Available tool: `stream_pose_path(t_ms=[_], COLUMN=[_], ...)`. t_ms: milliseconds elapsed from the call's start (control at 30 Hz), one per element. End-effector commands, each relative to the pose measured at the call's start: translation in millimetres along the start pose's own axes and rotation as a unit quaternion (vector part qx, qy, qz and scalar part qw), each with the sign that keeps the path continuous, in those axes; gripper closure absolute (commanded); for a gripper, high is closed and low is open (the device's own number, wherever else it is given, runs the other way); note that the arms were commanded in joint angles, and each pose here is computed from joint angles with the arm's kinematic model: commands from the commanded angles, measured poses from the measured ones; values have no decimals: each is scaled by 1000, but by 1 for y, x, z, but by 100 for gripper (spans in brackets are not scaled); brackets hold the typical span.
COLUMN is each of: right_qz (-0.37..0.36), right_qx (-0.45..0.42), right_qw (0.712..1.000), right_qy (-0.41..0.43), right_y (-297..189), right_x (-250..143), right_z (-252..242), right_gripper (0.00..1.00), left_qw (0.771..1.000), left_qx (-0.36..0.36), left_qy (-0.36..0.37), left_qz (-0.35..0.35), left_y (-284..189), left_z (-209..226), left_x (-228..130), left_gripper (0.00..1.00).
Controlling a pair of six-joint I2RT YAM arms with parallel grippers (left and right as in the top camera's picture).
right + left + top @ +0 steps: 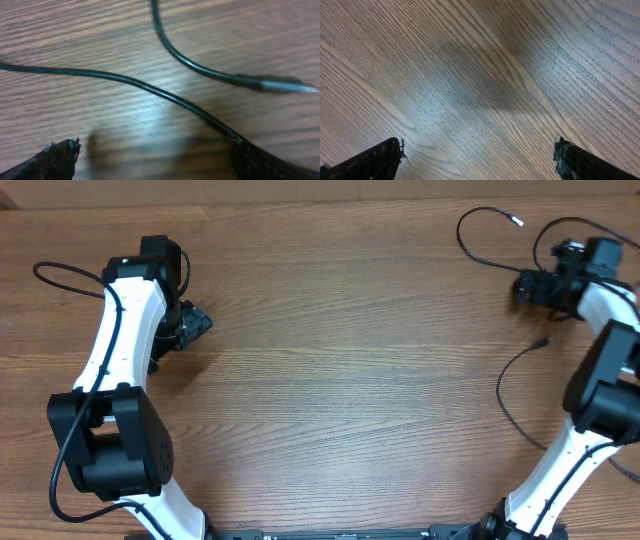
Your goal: Untangle cables
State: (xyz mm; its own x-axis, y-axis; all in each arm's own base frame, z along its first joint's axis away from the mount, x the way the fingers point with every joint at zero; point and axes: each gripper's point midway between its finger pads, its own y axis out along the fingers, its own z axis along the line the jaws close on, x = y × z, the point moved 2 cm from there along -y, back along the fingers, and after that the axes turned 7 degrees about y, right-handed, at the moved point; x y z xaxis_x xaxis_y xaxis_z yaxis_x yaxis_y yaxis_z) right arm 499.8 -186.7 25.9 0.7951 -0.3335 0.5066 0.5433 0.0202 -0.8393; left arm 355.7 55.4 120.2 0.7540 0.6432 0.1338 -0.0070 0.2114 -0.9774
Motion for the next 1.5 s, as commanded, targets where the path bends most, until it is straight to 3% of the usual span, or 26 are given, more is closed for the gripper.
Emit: stream_pose_path(t_ms=[0, 100, 267, 467, 533, 800, 1000, 1467], right_qz=[25, 35, 52, 36, 15, -42, 3, 11], right_qx=[94, 204, 219, 117, 73, 40, 39, 38], right_qw=[995, 978, 974, 992, 997, 998, 999, 999], right_qy=[22, -20, -30, -21, -35, -16, -5, -3], right_y=[3, -13, -46, -126, -174, -294, -299, -299], right_x=[-17, -24, -23, -3, 2, -13, -36, -40], right_z=[13, 46, 71, 73, 81, 112, 111, 111], right_gripper=[0, 0, 0, 0, 0, 0, 0, 0], left_qw=[1000, 1000, 1000, 1000, 1000, 1000, 1000, 1000], left_qx=[-3, -3, -3, -3, -3, -3, -3, -3], left_qy=[12, 12, 12, 12, 12, 12, 12, 12], left_qz=[-3, -3, -3, -3, -3, -3, -3, -3], left_y=[-3, -3, -3, -3, -3, -3, -3, -3], left_z=[-3, -2, -2, -2, -2, -2, -2, -2], left_x=[0, 0, 0, 0, 0, 0, 0, 0], left_gripper=[1, 1, 1, 0, 0, 0, 0, 0])
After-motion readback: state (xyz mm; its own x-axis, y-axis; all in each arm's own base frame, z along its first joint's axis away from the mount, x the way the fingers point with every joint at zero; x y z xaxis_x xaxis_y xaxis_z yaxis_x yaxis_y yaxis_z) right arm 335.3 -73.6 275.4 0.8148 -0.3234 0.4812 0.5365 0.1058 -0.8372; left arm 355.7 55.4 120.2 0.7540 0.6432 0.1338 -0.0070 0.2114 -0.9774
